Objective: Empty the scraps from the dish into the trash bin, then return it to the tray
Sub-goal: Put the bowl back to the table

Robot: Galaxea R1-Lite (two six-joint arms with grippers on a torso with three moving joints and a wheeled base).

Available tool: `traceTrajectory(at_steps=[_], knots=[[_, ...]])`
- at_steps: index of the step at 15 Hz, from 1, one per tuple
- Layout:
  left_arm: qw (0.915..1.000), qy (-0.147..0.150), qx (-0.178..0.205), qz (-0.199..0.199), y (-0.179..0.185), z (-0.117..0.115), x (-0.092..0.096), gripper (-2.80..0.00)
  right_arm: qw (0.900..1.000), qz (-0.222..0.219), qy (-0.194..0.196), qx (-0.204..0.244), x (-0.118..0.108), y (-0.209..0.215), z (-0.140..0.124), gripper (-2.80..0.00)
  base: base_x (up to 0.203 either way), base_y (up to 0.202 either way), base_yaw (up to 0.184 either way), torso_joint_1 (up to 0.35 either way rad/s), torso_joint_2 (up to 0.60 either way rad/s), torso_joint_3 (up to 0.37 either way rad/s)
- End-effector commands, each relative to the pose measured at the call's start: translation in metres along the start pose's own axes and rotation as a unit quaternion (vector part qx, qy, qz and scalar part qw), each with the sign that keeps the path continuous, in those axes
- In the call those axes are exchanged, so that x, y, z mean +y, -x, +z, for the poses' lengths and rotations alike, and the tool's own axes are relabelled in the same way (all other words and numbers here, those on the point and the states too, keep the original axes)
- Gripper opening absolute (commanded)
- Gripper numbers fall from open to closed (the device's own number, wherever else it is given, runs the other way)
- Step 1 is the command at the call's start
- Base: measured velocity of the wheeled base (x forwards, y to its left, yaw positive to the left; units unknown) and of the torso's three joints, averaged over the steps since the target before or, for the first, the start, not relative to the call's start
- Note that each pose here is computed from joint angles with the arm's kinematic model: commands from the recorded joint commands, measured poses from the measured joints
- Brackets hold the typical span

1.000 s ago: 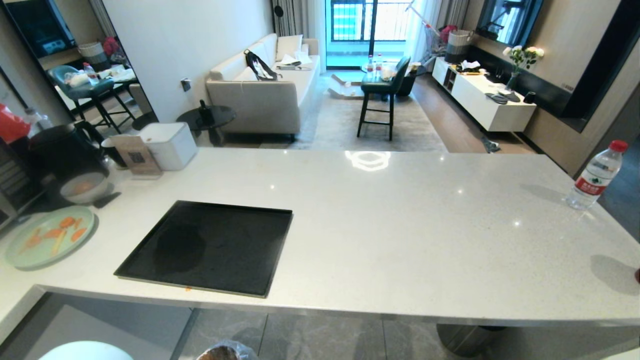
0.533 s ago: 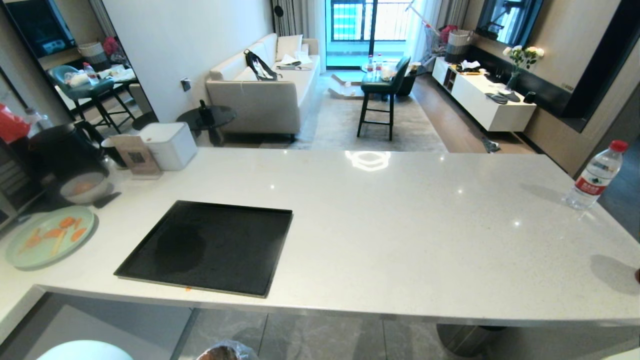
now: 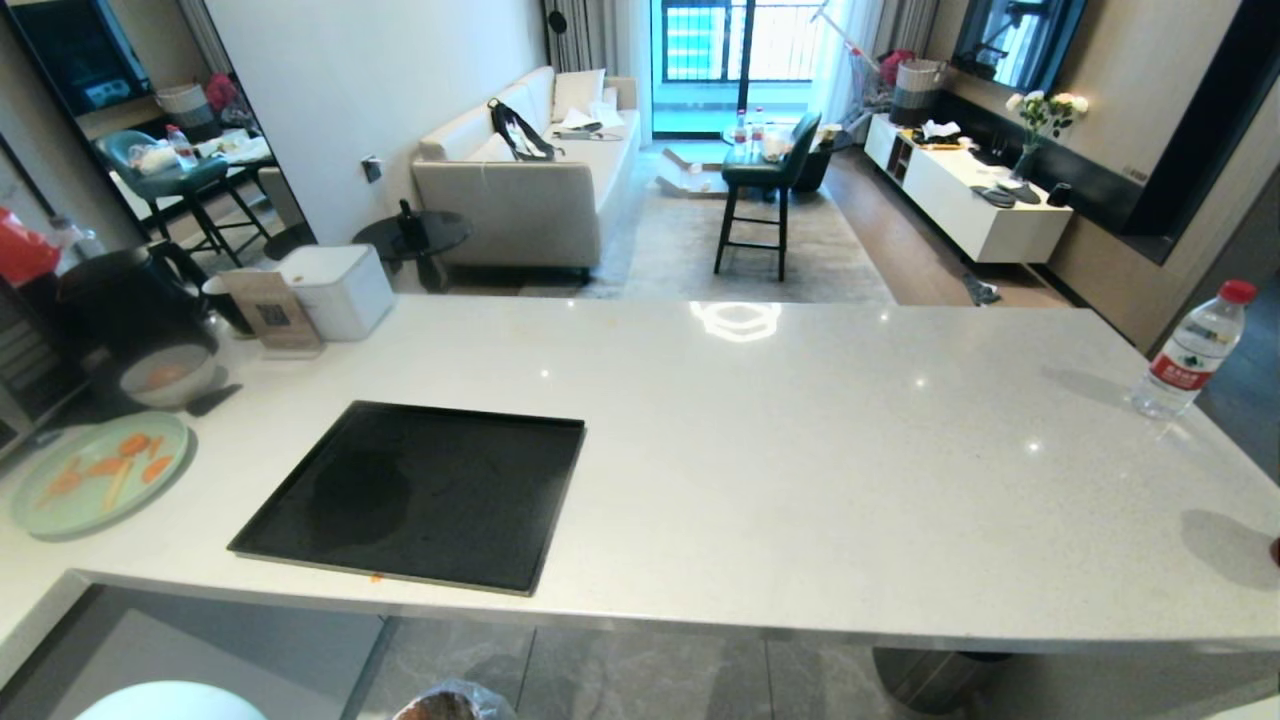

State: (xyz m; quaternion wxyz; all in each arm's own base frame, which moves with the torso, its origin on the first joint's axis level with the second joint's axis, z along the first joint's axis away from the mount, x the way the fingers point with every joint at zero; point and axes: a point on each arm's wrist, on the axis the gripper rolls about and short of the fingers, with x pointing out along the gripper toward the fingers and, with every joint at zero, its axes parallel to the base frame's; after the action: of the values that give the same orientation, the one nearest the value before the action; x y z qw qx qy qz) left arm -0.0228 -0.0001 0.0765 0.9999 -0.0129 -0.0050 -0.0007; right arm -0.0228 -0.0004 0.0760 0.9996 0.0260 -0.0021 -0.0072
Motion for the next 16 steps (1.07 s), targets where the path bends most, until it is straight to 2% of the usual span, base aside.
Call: traceTrajectory(at_steps=[1, 3, 4, 10, 13, 16], knots=[[0.9999, 0.001, -0.016, 0.002, 0.003, 0.010, 0.000, -2.80, 1.000, 0.000, 0.000, 0.000, 0.000, 0.000, 0.000, -2.80, 0.000, 0.000, 0.000, 0.000, 0.00, 0.000], [0.9992, 0.004, -0.036, 0.015, 0.010, 0.030, 0.000, -2.80, 1.000, 0.000, 0.000, 0.000, 0.000, 0.000, 0.000, -2.80, 0.000, 0.000, 0.000, 0.000, 0.00, 0.000], [0.9994, 0.005, -0.028, 0.018, 0.012, 0.039, 0.000, -2.80, 1.000, 0.000, 0.000, 0.000, 0.000, 0.000, 0.000, -2.80, 0.000, 0.000, 0.000, 0.000, 0.00, 0.000], [0.9965, 0.003, 0.083, 0.002, -0.025, 0.088, -0.001, -2.80, 1.000, 0.000, 0.000, 0.000, 0.000, 0.000, 0.000, -2.80, 0.000, 0.000, 0.000, 0.000, 0.00, 0.000], [0.9896, 0.000, 0.144, -0.001, -0.063, 0.115, -0.004, -2.80, 1.000, 0.000, 0.000, 0.000, 0.000, 0.000, 0.000, -2.80, 0.000, 0.000, 0.000, 0.000, 0.00, 0.000], [0.9784, -0.003, 0.206, 0.005, -0.113, 0.132, -0.006, -2.80, 1.000, 0.000, 0.000, -0.001, 0.000, 0.000, 0.000, -2.80, 0.000, 0.000, 0.000, 0.000, 0.00, 0.000]])
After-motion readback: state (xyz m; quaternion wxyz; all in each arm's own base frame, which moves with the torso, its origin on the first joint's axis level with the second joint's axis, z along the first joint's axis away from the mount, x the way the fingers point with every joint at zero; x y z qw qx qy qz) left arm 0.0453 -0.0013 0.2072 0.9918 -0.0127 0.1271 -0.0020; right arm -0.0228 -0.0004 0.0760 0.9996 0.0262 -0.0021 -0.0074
